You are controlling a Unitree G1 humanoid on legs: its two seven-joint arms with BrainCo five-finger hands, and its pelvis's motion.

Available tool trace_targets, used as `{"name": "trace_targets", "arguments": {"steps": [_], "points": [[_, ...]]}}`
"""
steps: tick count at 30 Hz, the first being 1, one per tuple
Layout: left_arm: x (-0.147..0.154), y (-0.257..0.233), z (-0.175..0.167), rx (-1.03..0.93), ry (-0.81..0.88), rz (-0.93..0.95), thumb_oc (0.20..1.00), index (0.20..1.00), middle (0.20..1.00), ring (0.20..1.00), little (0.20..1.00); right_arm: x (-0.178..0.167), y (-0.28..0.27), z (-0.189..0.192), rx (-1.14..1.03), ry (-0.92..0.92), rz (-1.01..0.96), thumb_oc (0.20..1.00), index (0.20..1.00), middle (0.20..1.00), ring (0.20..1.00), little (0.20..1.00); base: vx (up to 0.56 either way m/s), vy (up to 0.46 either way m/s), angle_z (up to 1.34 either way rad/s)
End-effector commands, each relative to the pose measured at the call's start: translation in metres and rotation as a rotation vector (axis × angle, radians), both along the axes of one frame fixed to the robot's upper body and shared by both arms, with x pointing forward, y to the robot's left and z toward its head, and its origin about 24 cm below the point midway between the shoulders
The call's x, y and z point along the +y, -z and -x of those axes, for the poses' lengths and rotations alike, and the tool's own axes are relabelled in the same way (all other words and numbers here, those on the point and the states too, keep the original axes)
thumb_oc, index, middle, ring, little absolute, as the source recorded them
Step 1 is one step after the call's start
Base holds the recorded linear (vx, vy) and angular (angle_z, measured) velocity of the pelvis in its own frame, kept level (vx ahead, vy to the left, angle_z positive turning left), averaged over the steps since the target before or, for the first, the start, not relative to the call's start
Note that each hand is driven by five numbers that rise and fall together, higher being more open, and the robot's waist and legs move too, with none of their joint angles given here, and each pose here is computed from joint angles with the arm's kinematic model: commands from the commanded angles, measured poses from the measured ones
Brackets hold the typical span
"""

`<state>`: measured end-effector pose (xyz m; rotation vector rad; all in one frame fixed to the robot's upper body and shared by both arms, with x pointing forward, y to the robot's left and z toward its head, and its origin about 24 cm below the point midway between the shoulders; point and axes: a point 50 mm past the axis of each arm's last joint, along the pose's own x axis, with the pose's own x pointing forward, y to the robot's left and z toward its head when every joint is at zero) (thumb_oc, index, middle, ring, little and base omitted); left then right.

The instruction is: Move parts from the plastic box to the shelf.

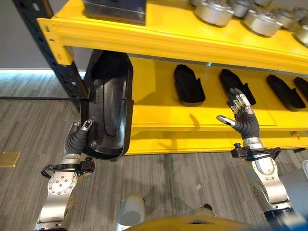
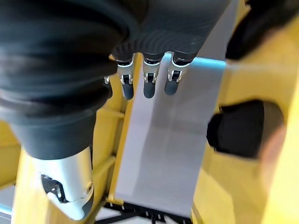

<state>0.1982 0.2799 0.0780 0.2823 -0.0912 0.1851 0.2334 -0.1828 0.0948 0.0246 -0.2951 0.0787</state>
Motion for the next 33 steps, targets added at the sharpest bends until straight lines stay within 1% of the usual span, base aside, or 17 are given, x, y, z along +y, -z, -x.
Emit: {"name": "trace_targets", "arguments": {"steps": [1,7,11,22,27,29,30,31,33], "points": [[-0.011,-0.039,-0.002,-0.225,0.035,-0.027,0.2,0.2,0.2,0.2,0.2,-0.009,-0.025,-0.004,-0.121,-0.02,0.081,1.0,1.0,1.0,1.0,1.0,0.01,0.077,-0.01],[-0.017,-0.036,-0.007,-0.227,0.047,0.014,0.2,0.2,0.2,0.2,0.2,-0.003,-0.027,-0.006,-0.127,-0.068,0.08,1.0,1.0,1.0,1.0,1.0,0.03,-0.075,-0.06],[-0.017,-0.031,-0.003,-0.201,0.051,0.034,0.2,0.2,0.2,0.2,0.2,-0.005,-0.028,-0.004,-0.133,-0.065,0.066,1.0,1.0,1.0,1.0,1.0,0.09,-0.174,0.04],[-0.024,-0.018,-0.004,-0.151,0.089,0.096,0.2,0.2,0.2,0.2,0.2,-0.015,-0.03,0.0,-0.149,-0.034,0.05,1.0,1.0,1.0,1.0,1.0,0.06,-0.112,-0.06],[-0.027,-0.013,-0.015,-0.15,0.081,0.143,0.2,0.2,0.2,0.2,0.2,-0.017,-0.03,-0.001,-0.147,-0.026,0.057,1.0,1.0,1.0,1.0,1.0,0.02,-0.026,0.04],[-0.03,-0.016,-0.028,-0.178,0.068,0.157,0.2,0.2,0.2,0.2,0.2,-0.016,-0.029,-0.002,-0.145,-0.024,0.053,1.0,1.0,1.0,1.0,1.0,0.01,-0.004,0.02],[-0.03,-0.016,-0.029,-0.18,0.068,0.158,0.2,0.2,0.2,0.2,0.2,-0.016,-0.03,-0.002,-0.146,-0.023,0.053,1.0,1.0,1.0,1.0,1.0,0.0,0.0,0.0],[-0.03,-0.019,-0.039,-0.205,0.041,0.172,0.2,0.2,0.2,0.2,0.2,-0.014,-0.029,-0.003,-0.145,-0.028,0.051,1.0,1.0,1.0,1.0,1.0,0.0,0.0,0.0],[-0.029,-0.024,-0.049,-0.232,0.018,0.18,0.2,0.2,0.2,0.2,0.2,-0.013,-0.03,-0.005,-0.148,-0.024,0.048,1.0,1.0,1.0,1.0,1.0,0.0,0.003,-0.02]]}}
